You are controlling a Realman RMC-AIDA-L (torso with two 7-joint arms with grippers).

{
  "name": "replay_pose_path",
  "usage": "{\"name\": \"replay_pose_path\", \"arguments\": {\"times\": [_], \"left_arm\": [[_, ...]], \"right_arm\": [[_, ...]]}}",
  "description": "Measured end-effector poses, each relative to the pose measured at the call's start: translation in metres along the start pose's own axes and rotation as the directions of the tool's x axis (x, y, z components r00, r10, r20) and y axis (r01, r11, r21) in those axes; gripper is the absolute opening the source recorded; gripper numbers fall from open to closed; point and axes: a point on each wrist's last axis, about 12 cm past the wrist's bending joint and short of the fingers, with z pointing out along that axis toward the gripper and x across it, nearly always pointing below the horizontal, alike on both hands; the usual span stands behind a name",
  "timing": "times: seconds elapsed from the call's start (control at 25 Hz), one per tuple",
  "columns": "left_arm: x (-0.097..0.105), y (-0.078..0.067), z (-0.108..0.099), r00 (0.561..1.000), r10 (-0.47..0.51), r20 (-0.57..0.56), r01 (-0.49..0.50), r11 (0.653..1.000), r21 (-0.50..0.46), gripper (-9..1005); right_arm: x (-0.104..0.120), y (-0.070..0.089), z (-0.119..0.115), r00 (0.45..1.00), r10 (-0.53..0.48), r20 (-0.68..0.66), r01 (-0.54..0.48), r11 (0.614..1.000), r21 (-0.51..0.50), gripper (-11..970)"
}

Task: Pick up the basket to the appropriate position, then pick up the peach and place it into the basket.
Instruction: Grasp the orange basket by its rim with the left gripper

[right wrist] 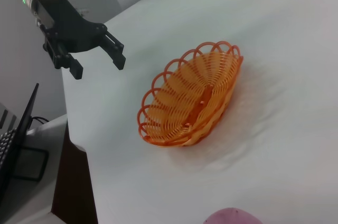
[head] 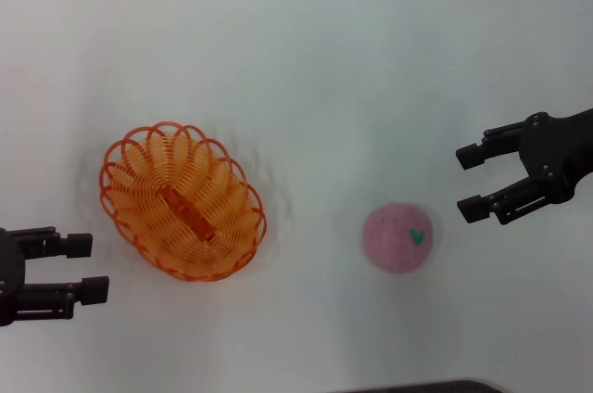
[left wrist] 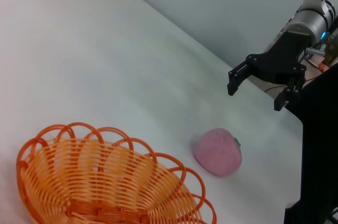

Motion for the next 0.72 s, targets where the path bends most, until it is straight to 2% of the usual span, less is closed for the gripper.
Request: {"name": "replay_pose_path", "arguments": {"times": [0.56,0.72], "left_arm": [[-0.001,0.000,0.002,1.000,-0.011,0.004,0.011,1.000,0.005,790],[-0.011,0.002,-0.001,0.999,-0.034,-0.002,0.034,0.999,0.005,789]], "right_arm": [[-0.003,-0.001,0.002,1.000,-0.007,-0.001,0.007,1.000,-0.004,938],[-0.004,-0.001,0.002,1.000,-0.007,-0.001,0.007,1.000,-0.002,938]]}}
